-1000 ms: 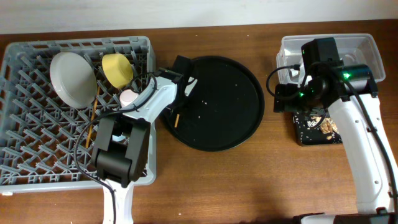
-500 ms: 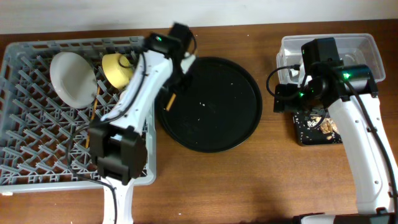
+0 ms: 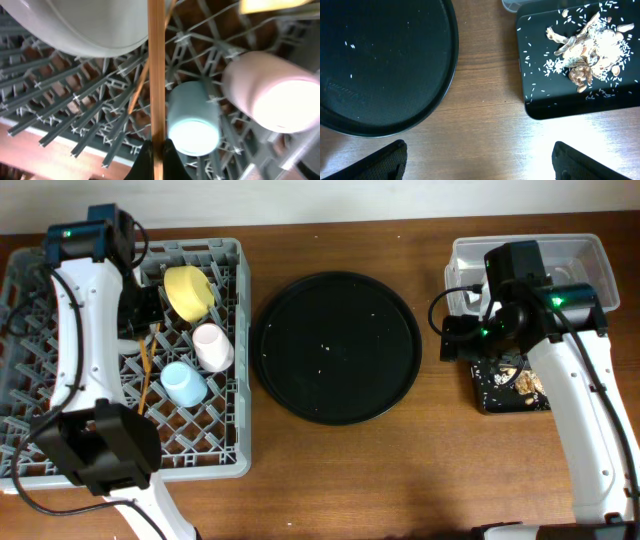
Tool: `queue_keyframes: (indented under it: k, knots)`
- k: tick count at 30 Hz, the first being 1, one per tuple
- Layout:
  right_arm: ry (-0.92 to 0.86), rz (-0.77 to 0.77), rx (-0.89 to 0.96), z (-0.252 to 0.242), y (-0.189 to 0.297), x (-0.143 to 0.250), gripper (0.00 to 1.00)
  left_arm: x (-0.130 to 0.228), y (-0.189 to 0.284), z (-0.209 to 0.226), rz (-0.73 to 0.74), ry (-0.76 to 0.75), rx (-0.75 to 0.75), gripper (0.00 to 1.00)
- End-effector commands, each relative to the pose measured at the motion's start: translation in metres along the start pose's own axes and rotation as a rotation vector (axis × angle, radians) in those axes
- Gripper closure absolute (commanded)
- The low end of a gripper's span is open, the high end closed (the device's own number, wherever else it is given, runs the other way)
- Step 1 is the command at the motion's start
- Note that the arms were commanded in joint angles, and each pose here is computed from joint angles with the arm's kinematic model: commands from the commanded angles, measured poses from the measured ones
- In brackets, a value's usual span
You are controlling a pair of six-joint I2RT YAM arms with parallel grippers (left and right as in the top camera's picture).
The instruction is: Sort waste into correct bins and load items into the dishwasher rack
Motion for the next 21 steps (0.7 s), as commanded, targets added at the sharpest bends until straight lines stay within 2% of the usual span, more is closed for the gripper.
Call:
queue_keyframes:
  k: [1, 5, 7, 9, 10, 12, 15, 17, 19, 20, 21]
  knots:
    - [-0.004, -0.005, 0.015, 0.0, 0.0, -0.002, 0.07, -0.004, -0.03, 0.012, 0.004, 0.054, -0.055, 1.0]
    - [-0.004, -0.003, 0.014, 0.0, 0.0, -0.002, 0.06, -0.009, -0.055, 0.016, 0.007, -0.005, -0.055, 0.97]
    - [-0.004, -0.001, 0.014, 0.0, 0.0, -0.001, 0.06, -0.009, -0.056, 0.017, 0.004, -0.01, -0.055, 0.78]
    - [-0.004, -0.001, 0.014, 0.0, 0.0, -0.001, 0.06, -0.009, -0.056, 0.017, 0.004, -0.028, -0.054, 0.53]
    - [-0.004, -0.001, 0.014, 0.0, 0.0, -0.001, 0.07, -0.009, -0.056, 0.017, 0.004, -0.028, -0.055, 0.45]
    - [-0.004, -0.001, 0.014, 0.0, 0.0, -0.001, 0.06, -0.009, -0.056, 0.017, 0.003, -0.028, -0.054, 0.4]
    - [-0.003, -0.007, 0.01, 0.0, 0.001, -0.002, 0.08, -0.01, -0.043, 0.016, -0.001, -0.024, -0.007, 0.39]
    - [-0.004, -0.044, 0.009, 0.0, 0.012, -0.002, 0.08, -0.006, -0.017, 0.016, -0.03, -0.024, 0.037, 0.38]
    - [-0.006, -0.123, 0.006, -0.001, 0.037, 0.0, 0.05, 0.006, 0.019, 0.015, -0.109, -0.038, 0.068, 0.34]
    - [-0.008, -0.165, 0.008, -0.002, 0.055, 0.006, 0.0, 0.018, 0.043, 0.013, -0.174, -0.055, 0.093, 0.27]
    - [-0.009, -0.183, 0.016, -0.003, 0.062, 0.011, 0.01, 0.025, 0.055, 0.012, -0.208, -0.064, 0.106, 0.15]
Point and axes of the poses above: each gripper's point midway between its finger pads, its own y axis back along the fingers, its own z axis along the line the jaws close on, x = y × z, the point moved 10 cm from there along y, back along the fingers, and after that the axes turned 11 degrees about y, right-handed, at the moved point
